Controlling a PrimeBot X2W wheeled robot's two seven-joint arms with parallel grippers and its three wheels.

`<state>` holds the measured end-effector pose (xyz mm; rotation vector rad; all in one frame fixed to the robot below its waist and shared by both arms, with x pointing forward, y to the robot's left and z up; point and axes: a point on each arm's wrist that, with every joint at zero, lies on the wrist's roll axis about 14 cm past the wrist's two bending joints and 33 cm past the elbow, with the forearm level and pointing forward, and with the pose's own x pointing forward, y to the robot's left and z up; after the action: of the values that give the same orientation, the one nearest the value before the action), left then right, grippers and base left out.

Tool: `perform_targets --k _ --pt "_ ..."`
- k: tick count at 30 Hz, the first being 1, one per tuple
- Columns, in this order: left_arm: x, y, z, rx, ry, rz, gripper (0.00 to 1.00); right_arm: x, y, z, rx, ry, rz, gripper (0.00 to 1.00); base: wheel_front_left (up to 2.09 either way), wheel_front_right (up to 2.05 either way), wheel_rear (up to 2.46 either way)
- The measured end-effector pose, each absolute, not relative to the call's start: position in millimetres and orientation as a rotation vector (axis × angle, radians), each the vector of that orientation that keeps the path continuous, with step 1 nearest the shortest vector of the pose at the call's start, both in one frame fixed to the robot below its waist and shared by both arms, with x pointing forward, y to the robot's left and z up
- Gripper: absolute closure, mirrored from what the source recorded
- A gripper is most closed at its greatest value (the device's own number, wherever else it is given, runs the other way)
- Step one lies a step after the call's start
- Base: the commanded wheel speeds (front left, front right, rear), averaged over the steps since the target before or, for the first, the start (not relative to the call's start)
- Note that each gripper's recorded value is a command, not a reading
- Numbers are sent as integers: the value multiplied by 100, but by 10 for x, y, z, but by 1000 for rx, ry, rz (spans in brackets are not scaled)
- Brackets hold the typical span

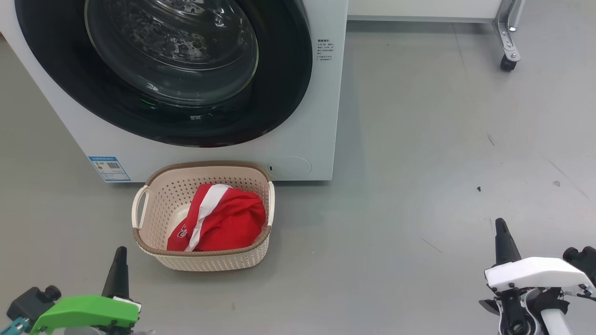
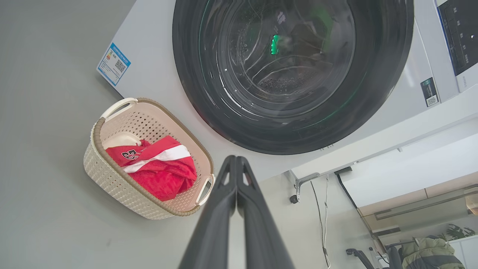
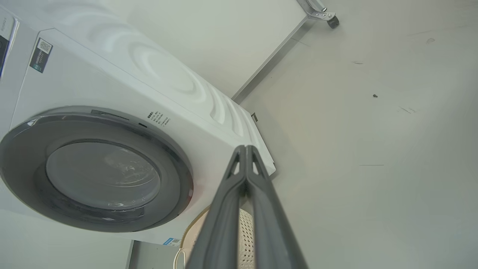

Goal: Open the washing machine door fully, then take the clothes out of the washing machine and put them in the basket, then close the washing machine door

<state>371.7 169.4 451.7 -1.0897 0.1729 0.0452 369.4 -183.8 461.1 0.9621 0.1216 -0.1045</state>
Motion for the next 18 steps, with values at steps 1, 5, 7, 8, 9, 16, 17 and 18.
perform_targets --k 1,5,7,8,9,16,17,18 --pt "3718 1702 4524 -1100 169 48 100 3694 -1838 4614 976 121 -101 100 0 0 0" --pt "3719 1724 4537 -1144 166 55 100 3695 -1857 4619 1028 119 -107 100 0 0 0" --pt "3721 1729 4550 -1162 163 55 100 3695 -1863 4617 1059 121 -109 100 0 0 0" --pt "3720 1730 4553 -1173 164 55 100 3694 -1867 4617 1071 121 -111 100 0 0 0" --pt "3720 1733 4556 -1189 163 57 100 3693 -1871 4614 1083 123 -113 100 0 0 0" --pt "3721 1761 4588 -1262 154 63 100 3693 -1912 4627 1178 115 -117 100 0 0 0" --pt "3721 1768 4591 -1270 152 64 100 3693 -1917 4628 1191 113 -120 100 0 0 0" --pt "3720 1772 4594 -1278 152 64 100 3693 -1917 4627 1203 116 -118 100 0 0 0"
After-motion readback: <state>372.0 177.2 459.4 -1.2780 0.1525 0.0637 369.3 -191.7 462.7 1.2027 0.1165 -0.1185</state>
